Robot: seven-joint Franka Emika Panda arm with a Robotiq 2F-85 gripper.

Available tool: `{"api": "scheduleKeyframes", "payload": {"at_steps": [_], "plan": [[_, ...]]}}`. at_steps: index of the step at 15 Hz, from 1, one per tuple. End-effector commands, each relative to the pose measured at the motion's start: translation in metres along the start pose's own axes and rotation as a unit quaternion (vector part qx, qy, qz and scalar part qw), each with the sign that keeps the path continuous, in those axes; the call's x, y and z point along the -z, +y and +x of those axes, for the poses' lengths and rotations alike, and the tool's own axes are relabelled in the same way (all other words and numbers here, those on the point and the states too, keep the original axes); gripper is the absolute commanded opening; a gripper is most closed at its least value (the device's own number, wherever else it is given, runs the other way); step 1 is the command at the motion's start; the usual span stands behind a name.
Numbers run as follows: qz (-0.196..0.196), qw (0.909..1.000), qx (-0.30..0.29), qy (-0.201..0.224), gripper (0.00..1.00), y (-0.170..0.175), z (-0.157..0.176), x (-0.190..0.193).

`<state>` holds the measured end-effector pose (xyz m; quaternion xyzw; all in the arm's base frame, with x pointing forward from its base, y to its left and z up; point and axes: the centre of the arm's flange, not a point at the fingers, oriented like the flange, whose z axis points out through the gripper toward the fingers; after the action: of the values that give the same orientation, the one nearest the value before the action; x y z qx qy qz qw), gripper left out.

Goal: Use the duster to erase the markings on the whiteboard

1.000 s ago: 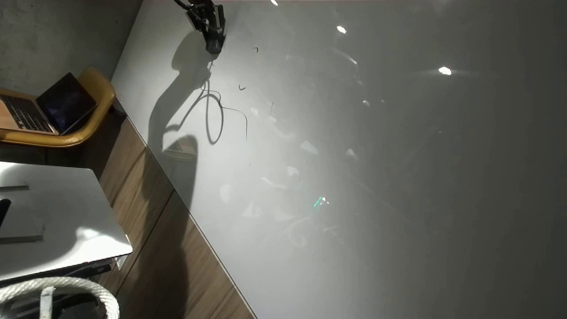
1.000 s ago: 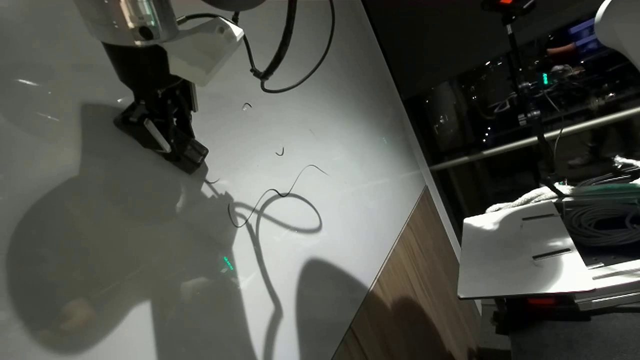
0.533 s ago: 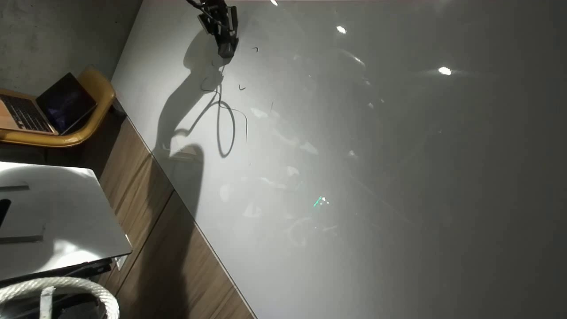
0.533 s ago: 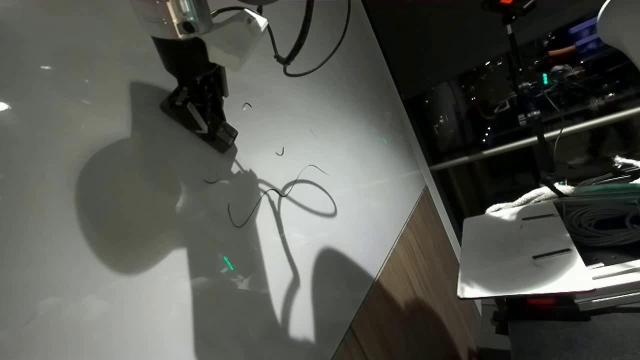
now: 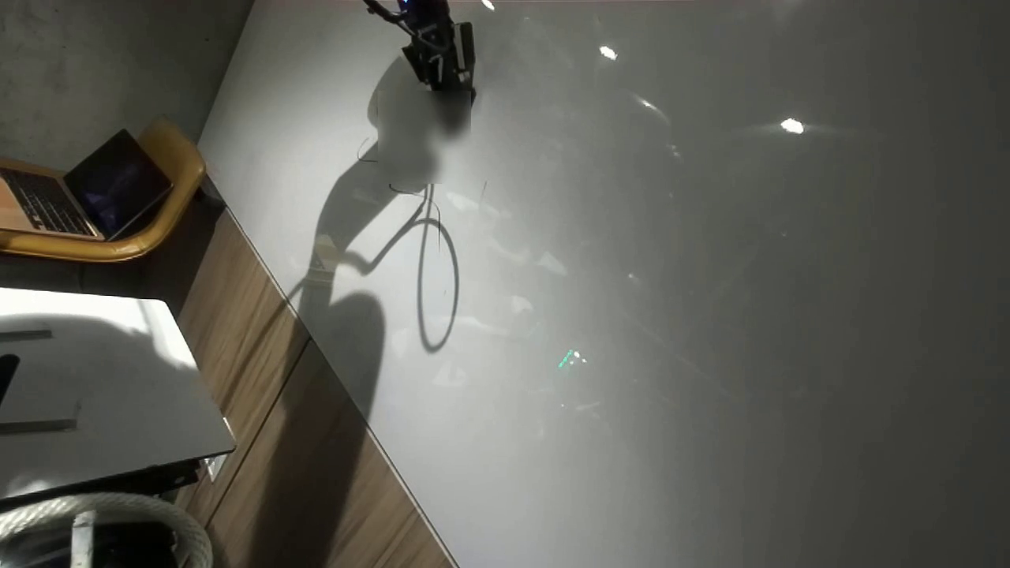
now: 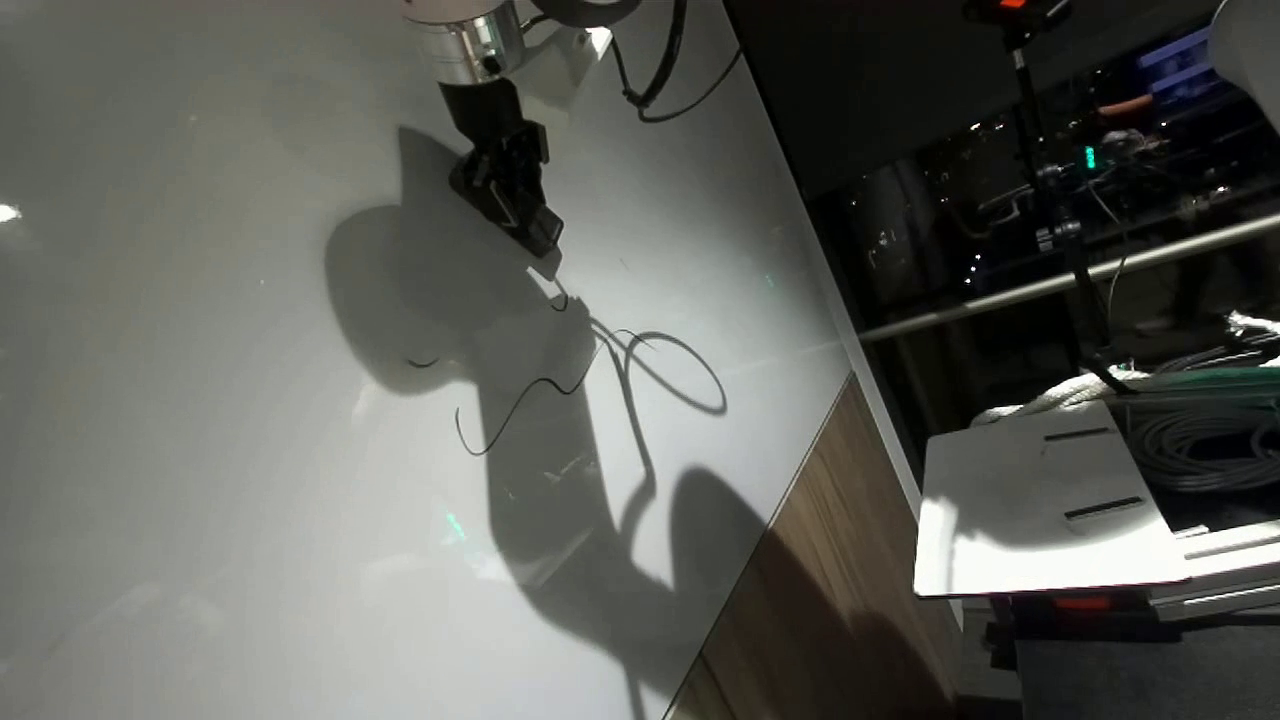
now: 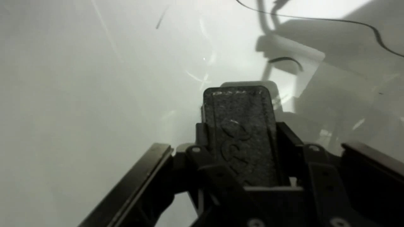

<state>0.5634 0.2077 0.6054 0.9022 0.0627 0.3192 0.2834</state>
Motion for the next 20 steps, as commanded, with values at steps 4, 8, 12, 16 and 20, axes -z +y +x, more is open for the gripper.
{"api": "scheduleKeyframes", "payload": {"at_steps": [4, 8, 12, 16, 20], "plan": [[-0.031, 0.9983, -0.047, -0.018, 0.29, 0.100, -0.007, -0.088], [-0.029, 0.9964, -0.067, -0.044, 0.29, 0.127, -0.036, -0.143], [-0.025, 0.9939, -0.087, -0.063, 0.29, 0.164, -0.061, -0.196], [0.001, 0.9924, -0.104, -0.065, 0.29, 0.167, -0.070, -0.203], [0.022, 0.9928, -0.103, -0.057, 0.29, 0.134, -0.057, -0.179]]}}
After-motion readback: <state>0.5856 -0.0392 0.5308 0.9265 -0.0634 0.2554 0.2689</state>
